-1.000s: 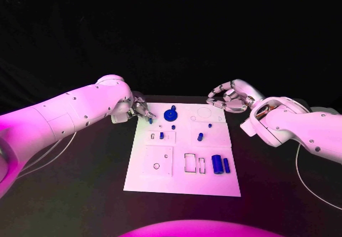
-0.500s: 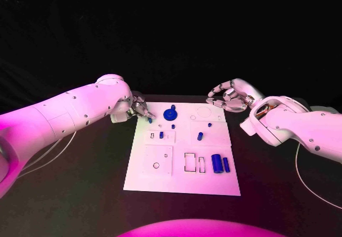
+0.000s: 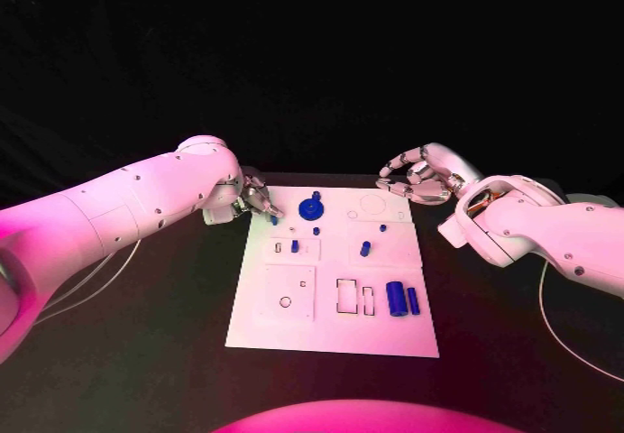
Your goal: Assemble the parts on the task board
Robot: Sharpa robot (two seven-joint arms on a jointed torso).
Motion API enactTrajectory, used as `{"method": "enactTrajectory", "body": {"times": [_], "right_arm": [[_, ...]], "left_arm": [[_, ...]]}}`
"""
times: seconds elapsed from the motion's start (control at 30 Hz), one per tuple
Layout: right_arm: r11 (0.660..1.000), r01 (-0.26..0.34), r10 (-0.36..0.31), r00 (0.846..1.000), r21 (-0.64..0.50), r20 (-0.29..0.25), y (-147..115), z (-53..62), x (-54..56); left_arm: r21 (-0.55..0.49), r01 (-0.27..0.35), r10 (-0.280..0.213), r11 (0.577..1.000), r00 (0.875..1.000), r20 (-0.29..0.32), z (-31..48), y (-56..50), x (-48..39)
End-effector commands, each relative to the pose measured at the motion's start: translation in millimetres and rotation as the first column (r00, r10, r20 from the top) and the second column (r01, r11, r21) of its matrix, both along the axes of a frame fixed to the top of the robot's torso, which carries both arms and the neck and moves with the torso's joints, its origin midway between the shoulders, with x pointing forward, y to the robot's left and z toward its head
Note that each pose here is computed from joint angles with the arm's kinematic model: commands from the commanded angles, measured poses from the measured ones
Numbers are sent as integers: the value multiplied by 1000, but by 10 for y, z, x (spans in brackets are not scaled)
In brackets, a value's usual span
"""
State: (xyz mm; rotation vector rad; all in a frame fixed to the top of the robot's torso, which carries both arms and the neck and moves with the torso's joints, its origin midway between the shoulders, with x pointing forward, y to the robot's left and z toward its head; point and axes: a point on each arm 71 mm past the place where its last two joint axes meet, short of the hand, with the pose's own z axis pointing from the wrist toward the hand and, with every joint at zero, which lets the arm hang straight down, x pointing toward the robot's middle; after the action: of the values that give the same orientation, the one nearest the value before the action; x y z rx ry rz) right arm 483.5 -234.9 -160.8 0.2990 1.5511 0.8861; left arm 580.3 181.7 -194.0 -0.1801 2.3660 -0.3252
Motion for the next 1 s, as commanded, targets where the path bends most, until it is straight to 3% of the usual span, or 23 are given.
{"method": "enactTrajectory", "body": {"times": [0.03,0.57,1.0], "right_arm": [[1000,-10,10,1000,-2,2,14,-1,-6],[1000,-10,10,1000,-2,2,12,-1,-6],[1000,-7,7,1000,-3,1,0,-2,-3]], "left_arm": [[-16,13,-13,1000,1000,-17,-8,-32,-10],[-44,-9,8,999,1000,-18,-20,-7,-1],[-118,-62,59,991,998,-34,-14,100,-9]]}}
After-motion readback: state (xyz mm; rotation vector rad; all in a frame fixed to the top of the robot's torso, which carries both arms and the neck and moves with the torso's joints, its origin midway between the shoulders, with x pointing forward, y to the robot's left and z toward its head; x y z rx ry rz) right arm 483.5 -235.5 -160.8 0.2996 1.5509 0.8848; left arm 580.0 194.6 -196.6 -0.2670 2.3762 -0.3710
